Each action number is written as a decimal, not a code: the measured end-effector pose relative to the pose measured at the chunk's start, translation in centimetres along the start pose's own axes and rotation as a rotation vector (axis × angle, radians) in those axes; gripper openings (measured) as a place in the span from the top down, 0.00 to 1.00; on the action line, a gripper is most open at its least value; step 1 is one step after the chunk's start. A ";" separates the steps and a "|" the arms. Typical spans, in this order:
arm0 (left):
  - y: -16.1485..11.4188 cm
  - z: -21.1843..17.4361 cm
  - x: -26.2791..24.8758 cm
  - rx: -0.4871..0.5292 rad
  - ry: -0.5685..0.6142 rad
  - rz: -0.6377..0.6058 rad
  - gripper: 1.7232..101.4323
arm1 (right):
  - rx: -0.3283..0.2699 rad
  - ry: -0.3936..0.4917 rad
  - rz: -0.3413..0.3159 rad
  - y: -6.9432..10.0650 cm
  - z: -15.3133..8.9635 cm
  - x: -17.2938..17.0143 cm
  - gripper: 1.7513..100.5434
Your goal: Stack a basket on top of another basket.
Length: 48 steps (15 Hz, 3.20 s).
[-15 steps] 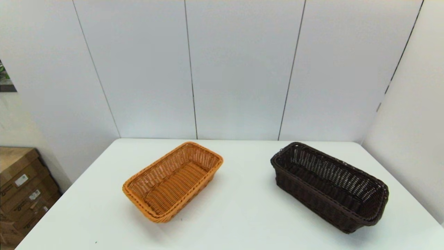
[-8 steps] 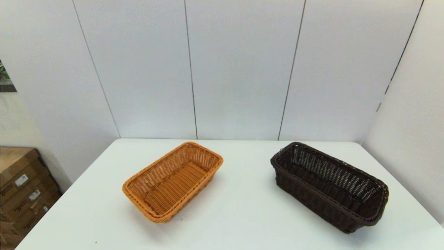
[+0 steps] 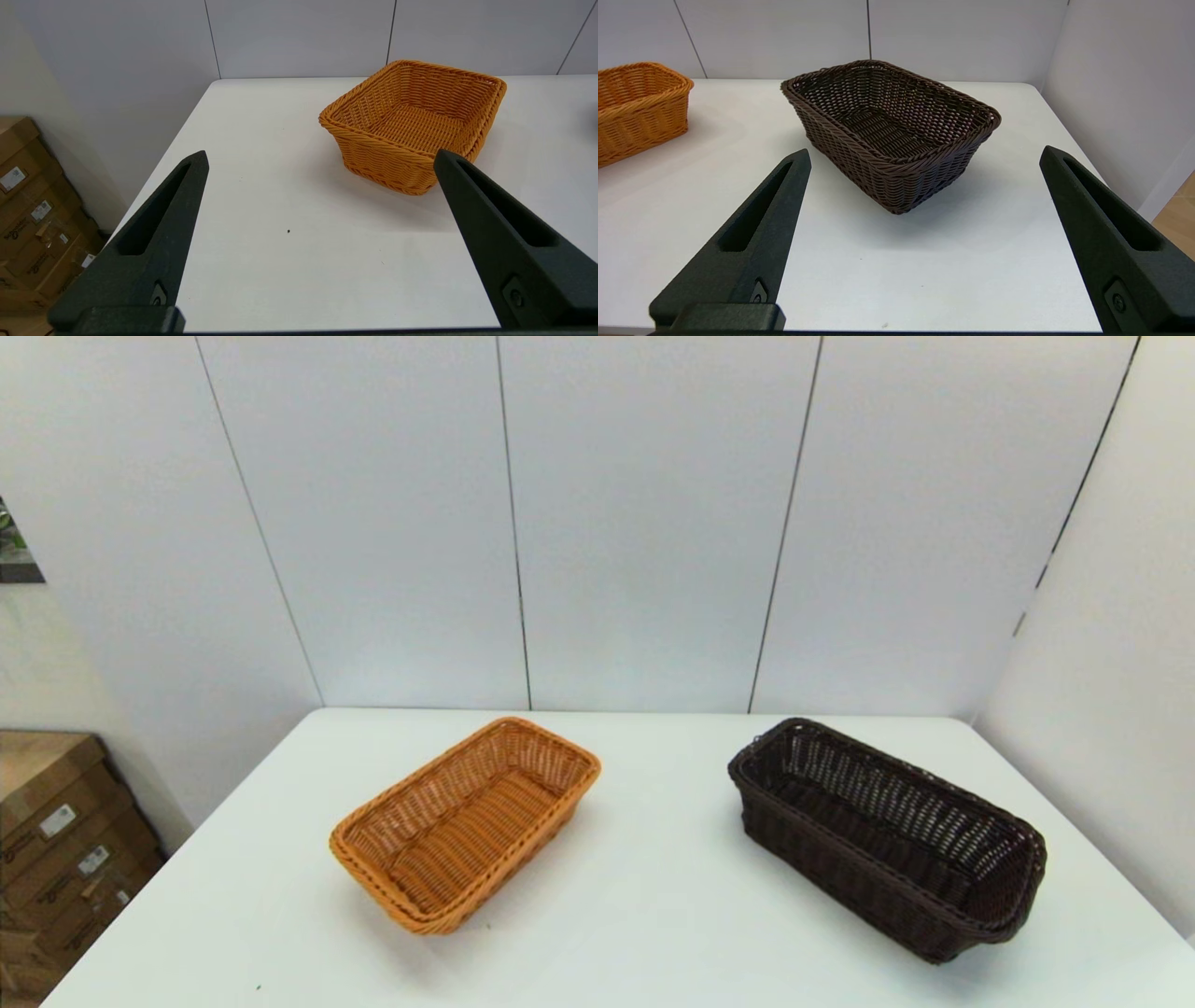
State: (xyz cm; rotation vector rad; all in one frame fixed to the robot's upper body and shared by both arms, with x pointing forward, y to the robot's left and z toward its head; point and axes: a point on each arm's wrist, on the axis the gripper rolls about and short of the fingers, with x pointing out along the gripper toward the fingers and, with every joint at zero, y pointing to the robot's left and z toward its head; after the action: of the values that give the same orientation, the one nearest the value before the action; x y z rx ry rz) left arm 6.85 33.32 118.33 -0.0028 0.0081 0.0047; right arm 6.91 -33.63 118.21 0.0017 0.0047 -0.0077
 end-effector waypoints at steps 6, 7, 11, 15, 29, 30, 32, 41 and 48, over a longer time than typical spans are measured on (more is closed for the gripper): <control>0.0 0.0 0.0 -0.001 0.000 0.001 0.04 | 0.000 0.000 0.000 0.0 0.0 0.0 0.03; 0.0 0.0 0.0 -0.001 0.000 0.001 0.04 | 0.000 0.000 0.000 0.0 0.0 0.0 0.03; 0.0 0.0 0.0 0.000 0.000 0.000 0.04 | 0.000 0.000 0.000 0.0 0.0 0.0 0.03; 0.0 0.0 0.0 0.000 0.000 0.000 0.04 | 0.000 0.000 0.000 0.0 0.0 0.0 0.03; 0.0 1.1 -0.6 0.003 0.017 0.005 0.04 | 0.000 -0.001 0.000 0.0 0.0 0.0 0.03; 0.0 1.6 -0.9 0.001 0.034 0.005 0.04 | 0.000 -0.001 0.000 0.0 0.0 0.0 0.03; 0.0 3.0 -1.1 0.000 0.037 0.005 0.04 | 0.000 -0.001 0.000 0.0 0.0 0.0 0.03; 0.0 11.1 4.0 -0.005 0.241 0.020 0.04 | 0.000 0.000 0.000 0.0 0.0 0.0 0.03; 0.2 12.1 11.7 -0.070 0.561 0.099 0.04 | 0.000 0.000 0.000 0.0 0.0 0.0 0.03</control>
State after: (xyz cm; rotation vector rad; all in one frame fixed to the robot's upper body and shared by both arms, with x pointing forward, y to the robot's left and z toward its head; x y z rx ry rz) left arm 18.63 33.64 130.29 -0.0733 0.5692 0.1032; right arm 6.91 -33.63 118.21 0.0013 0.0047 -0.0077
